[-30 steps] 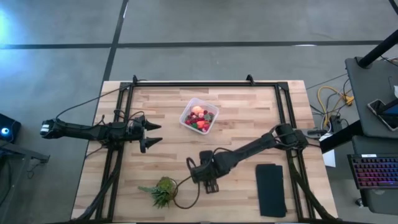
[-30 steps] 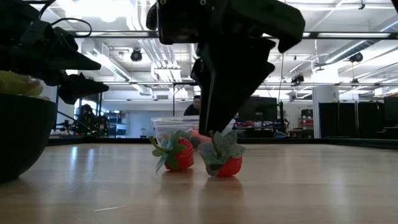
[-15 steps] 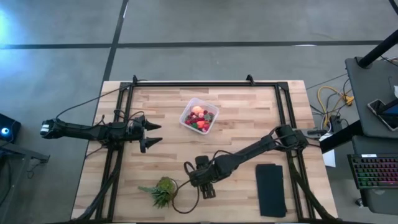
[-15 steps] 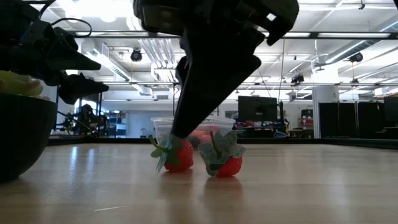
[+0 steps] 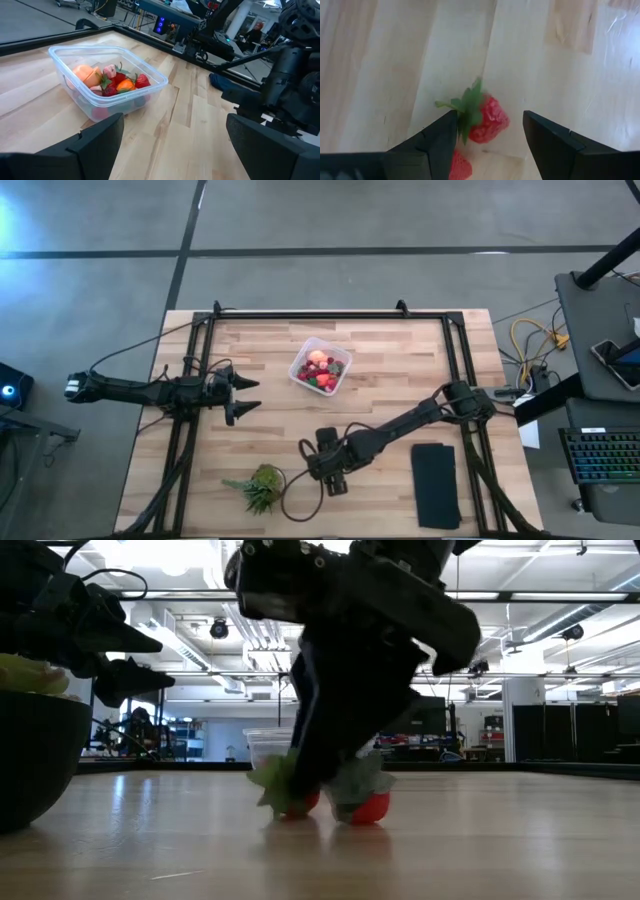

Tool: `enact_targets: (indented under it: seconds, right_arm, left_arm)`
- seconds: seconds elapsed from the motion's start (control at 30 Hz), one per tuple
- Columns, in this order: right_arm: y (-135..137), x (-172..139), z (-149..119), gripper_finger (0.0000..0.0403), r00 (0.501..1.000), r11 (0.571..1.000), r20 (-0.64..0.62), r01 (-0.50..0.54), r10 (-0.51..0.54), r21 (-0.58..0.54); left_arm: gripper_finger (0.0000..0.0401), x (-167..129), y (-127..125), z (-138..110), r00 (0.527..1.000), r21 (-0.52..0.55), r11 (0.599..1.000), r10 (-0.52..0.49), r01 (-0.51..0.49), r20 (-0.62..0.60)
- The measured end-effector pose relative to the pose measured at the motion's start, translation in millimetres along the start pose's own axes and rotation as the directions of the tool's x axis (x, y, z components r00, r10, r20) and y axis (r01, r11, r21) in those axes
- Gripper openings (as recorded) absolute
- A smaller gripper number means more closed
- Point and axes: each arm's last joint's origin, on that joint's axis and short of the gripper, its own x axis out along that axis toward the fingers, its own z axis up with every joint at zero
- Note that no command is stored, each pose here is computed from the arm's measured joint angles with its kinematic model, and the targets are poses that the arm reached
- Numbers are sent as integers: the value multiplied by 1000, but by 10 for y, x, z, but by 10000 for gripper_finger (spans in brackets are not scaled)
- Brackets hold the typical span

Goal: Pick and placing Produce into tupperware
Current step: Put the red strawberry into the transparent bin

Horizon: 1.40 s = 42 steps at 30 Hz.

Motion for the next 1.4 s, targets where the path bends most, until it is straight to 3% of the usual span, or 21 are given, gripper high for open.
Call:
enact_targets:
  seconds: [0.7, 1.07, 1.4]
  right_arm:
    - [1, 57, -77, 217, 999, 1000, -36, 8, -8, 17]
    - [-20, 61, -92, 136, 999, 996, -54, 13, -8, 86]
    - [-100, 10, 25, 100, 1000, 980, -13, 17, -15, 200]
  left_arm:
    - [338, 0, 0, 0, 1000, 0, 1000, 0, 0, -1]
    - [338, 0, 0, -1, 1000, 0, 1000, -1, 1, -1]
    - [338, 0, 0, 0, 1000, 0, 1000, 0, 0, 0]
